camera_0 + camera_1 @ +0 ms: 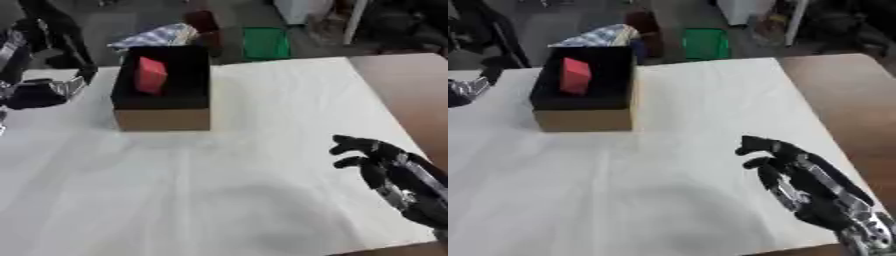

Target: Pick up objects on the table and place them in the box.

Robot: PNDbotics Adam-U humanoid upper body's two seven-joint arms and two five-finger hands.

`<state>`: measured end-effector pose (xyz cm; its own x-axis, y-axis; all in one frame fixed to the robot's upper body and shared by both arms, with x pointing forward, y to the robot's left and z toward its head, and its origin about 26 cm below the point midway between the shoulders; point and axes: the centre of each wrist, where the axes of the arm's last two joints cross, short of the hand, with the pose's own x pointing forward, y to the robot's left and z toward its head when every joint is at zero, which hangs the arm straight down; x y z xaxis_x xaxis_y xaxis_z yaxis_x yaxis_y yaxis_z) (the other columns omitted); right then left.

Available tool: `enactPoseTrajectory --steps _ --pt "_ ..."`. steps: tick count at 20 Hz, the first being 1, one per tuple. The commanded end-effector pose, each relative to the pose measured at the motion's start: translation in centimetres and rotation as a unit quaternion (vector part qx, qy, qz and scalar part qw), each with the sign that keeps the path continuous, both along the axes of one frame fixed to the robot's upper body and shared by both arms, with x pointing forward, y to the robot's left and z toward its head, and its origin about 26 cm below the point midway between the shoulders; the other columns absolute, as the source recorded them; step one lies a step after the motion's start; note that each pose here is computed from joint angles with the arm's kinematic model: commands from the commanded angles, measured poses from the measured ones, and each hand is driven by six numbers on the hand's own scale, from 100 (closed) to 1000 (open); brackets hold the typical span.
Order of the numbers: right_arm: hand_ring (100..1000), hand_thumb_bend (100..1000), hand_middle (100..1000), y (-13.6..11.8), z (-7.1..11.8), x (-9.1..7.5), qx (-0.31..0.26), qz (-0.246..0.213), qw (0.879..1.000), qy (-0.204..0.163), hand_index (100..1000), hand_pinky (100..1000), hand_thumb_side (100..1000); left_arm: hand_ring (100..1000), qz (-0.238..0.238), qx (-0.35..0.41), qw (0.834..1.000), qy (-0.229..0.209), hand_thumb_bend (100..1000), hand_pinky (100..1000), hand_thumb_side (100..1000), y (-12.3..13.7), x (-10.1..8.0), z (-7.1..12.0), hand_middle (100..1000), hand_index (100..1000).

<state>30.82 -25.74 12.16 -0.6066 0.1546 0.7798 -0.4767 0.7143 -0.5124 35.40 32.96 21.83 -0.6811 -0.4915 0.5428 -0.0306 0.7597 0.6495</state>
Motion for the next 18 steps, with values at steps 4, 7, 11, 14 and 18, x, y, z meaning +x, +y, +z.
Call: enactPoseTrajectory --steps 4,7,11,14,18 --pt "1000 100 766 -0.5 0.5 0.0 -0.001 -0.014 1.0 -0.013 879 780 651 830 -0.036 -0.038 0.998 0.02 246 682 299 -1.8 -1.5 -1.6 643 743" --pt "1000 100 763 -0.5 0.4 -0.1 0.002 -0.018 1.0 -0.012 879 779 655 832 -0.033 -0.045 0.998 0.039 219 679 382 -2.1 -1.8 -3.2 638 743" --pt "1000 100 761 -0.5 0.4 0.0 0.008 -0.024 1.0 -0.013 878 778 661 834 -0.03 -0.054 0.996 0.065 207 676 423 -2.2 -2.2 -5.3 637 742" --pt "1000 100 759 -0.5 0.3 0.0 0.011 -0.028 0.999 -0.014 877 777 660 834 -0.025 -0.061 0.995 0.074 201 673 441 -2.1 -2.4 -6.3 633 741" --pt "1000 100 758 -0.5 0.4 0.0 0.013 -0.032 0.999 -0.015 876 776 655 834 -0.022 -0.063 0.994 0.082 196 672 462 -2.1 -2.6 -7.0 632 740"
